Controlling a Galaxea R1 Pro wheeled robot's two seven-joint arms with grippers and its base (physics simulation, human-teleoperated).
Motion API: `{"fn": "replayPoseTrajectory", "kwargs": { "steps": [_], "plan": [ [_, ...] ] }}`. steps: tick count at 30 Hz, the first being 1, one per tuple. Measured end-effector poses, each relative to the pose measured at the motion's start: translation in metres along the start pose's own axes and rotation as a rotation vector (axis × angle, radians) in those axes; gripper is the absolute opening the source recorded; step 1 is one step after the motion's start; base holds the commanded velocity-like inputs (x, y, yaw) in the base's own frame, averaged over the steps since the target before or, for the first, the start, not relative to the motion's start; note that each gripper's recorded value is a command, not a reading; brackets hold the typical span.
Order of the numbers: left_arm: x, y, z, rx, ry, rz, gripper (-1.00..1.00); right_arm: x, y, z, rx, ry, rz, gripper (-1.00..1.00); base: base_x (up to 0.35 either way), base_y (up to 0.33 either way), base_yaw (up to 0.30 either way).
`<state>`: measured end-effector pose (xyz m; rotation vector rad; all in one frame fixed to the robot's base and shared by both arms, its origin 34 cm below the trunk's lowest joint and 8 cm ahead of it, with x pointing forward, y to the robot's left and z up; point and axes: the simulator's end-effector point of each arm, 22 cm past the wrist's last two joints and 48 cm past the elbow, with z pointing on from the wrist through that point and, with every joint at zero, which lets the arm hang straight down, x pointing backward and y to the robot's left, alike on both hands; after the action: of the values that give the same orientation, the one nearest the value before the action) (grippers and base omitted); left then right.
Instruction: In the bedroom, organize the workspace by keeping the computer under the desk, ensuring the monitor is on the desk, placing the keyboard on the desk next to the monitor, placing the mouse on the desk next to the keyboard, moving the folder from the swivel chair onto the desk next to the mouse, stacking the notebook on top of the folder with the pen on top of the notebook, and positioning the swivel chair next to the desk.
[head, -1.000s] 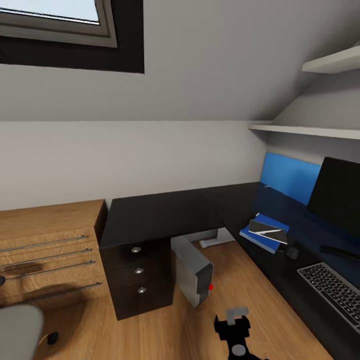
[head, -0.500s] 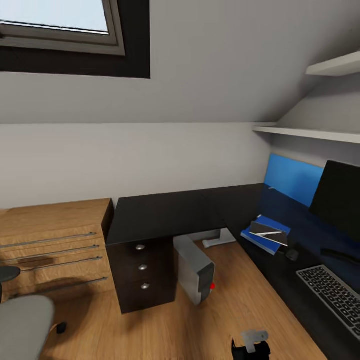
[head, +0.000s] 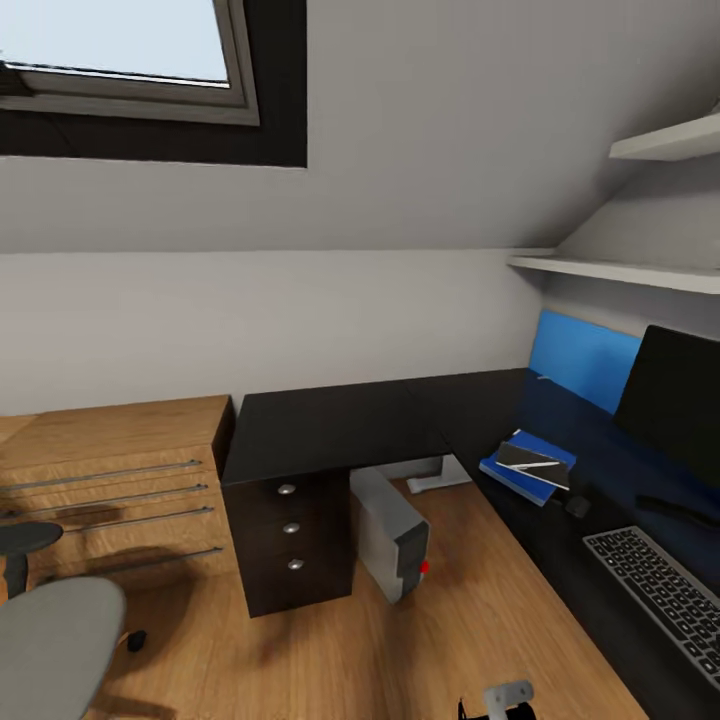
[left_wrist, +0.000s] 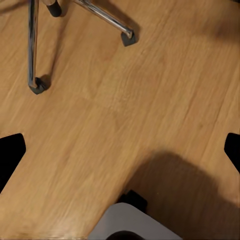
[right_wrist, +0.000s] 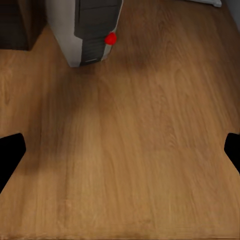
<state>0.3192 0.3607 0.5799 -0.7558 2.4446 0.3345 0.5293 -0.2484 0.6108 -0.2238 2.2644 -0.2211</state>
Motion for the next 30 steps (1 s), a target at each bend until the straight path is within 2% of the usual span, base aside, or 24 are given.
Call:
{"fn": "replayPoseTrajectory", "kwargs": {
  "steps": [10,20,27,30],
  "plan": [
    [0.007,0.01,-0.012,-0.018,0.03,0.012,1.0,-0.006,-0.001,-0.01,-0.011,0.007,0.002,1.0,-0.254,0.0,0.077],
    [0.03,0.037,-0.026,-0.069,0.051,0.031,1.0,-0.009,-0.001,-0.019,-0.017,0.02,0.001,1.0,-0.055,0.0,0.086],
    [0.058,0.061,-0.039,-0.113,0.108,0.06,1.0,-0.008,-0.006,-0.026,-0.014,0.025,-0.001,1.0,-0.006,0.0,0.084],
    [0.074,0.079,-0.046,-0.141,0.148,0.083,1.0,-0.002,-0.007,-0.036,-0.015,0.003,0.008,1.0,-0.002,0.0,0.082]
  ]
}}
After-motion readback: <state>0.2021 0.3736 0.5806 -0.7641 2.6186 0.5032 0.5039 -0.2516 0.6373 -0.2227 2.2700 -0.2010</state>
